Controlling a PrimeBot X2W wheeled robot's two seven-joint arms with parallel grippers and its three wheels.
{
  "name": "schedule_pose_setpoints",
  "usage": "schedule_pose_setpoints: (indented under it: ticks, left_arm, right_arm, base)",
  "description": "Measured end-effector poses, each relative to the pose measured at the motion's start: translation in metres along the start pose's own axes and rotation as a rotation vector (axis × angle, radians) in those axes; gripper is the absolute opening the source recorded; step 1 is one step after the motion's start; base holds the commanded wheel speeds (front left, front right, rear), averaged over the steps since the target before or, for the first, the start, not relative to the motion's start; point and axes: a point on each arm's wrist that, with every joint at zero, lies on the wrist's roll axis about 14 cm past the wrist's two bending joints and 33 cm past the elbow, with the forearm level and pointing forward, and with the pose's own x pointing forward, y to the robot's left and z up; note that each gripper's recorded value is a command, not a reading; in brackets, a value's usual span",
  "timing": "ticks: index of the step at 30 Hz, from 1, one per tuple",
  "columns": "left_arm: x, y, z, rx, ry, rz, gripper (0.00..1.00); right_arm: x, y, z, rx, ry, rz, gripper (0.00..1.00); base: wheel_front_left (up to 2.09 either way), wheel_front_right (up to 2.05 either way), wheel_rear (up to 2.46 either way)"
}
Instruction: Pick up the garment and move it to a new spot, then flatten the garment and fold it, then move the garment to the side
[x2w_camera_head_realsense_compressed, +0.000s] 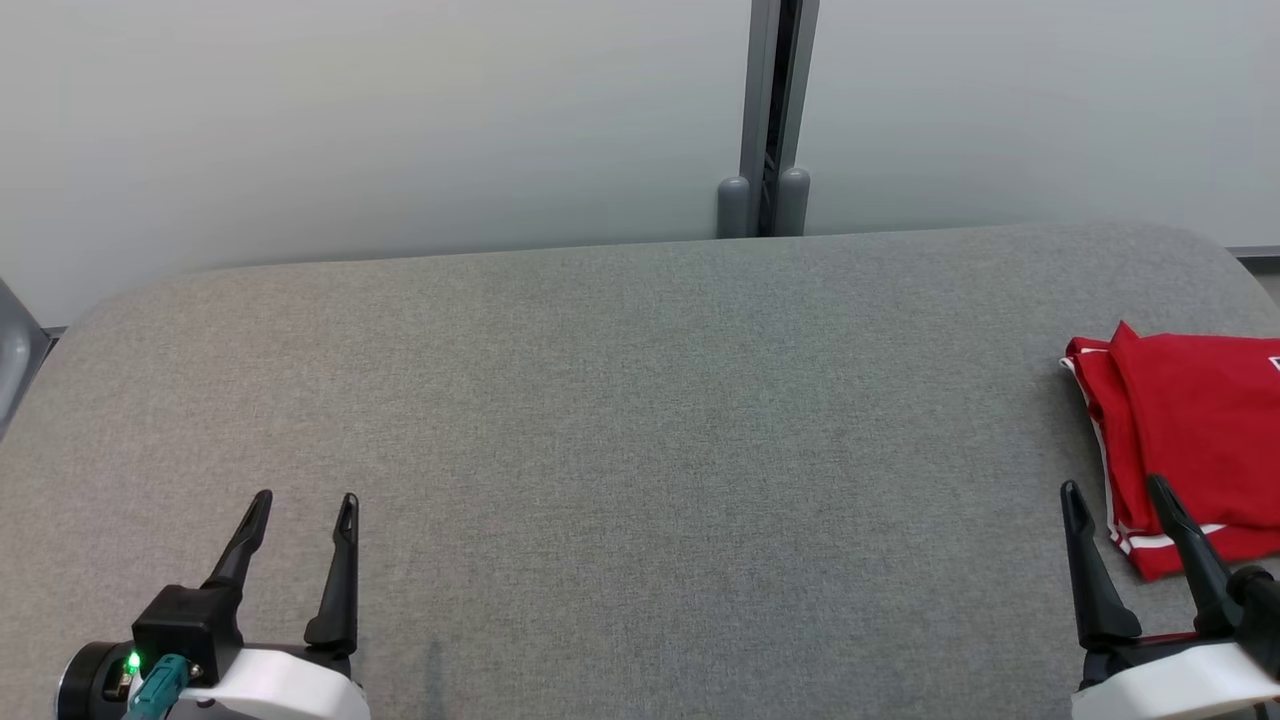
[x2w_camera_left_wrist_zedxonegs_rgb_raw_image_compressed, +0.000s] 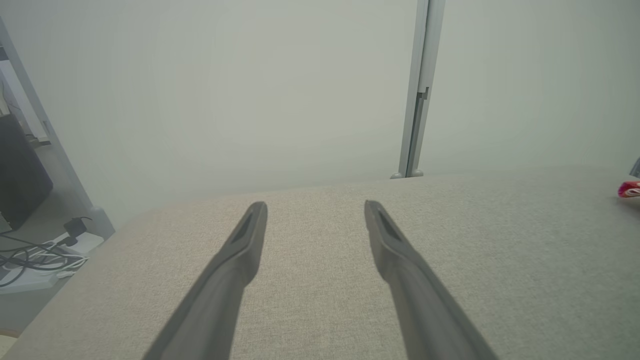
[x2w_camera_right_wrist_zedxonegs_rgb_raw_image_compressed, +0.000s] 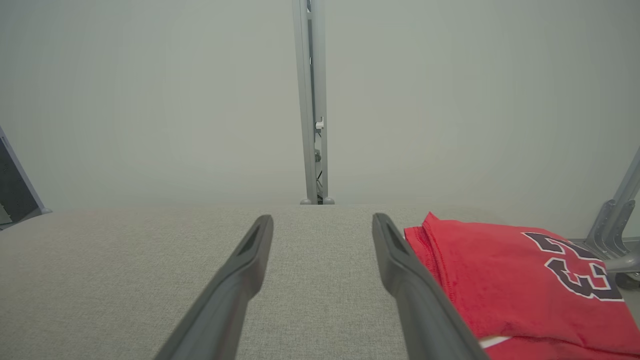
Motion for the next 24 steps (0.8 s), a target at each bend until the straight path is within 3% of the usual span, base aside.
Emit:
schedule_pose_setpoints:
  ticks: [4,5,9,24]
  left_arm:
    - [0.0,0.002,0.0,0.001,-0.001,0.003,1.0]
    - [-0.002,0.001,-0.004,-0.002,0.012,0.004,0.0]
    - [-0.01,-0.006,-0.023,-0.045,0.069,0.003,0.0]
    - [-0.005,-0.023,-0.027,-0.323,0.076,-0.018,0.0]
  right_arm:
    - [0.0,0.001,-0.001,0.002,0.004,0.001,1.0]
    - [-0.001,0.001,-0.005,0.006,0.015,0.001,0.0]
    - [-0.005,0.001,-0.021,0.042,0.069,-0.011,0.0]
    - [-0.004,-0.035,-0.037,0.289,0.15,-0.123,0.0]
  base:
    - [0.0,0.0,0.0]
    - [0.0,0.0,0.0]
    - [0.0,0.0,0.0]
    - [0.0,0.0,0.0]
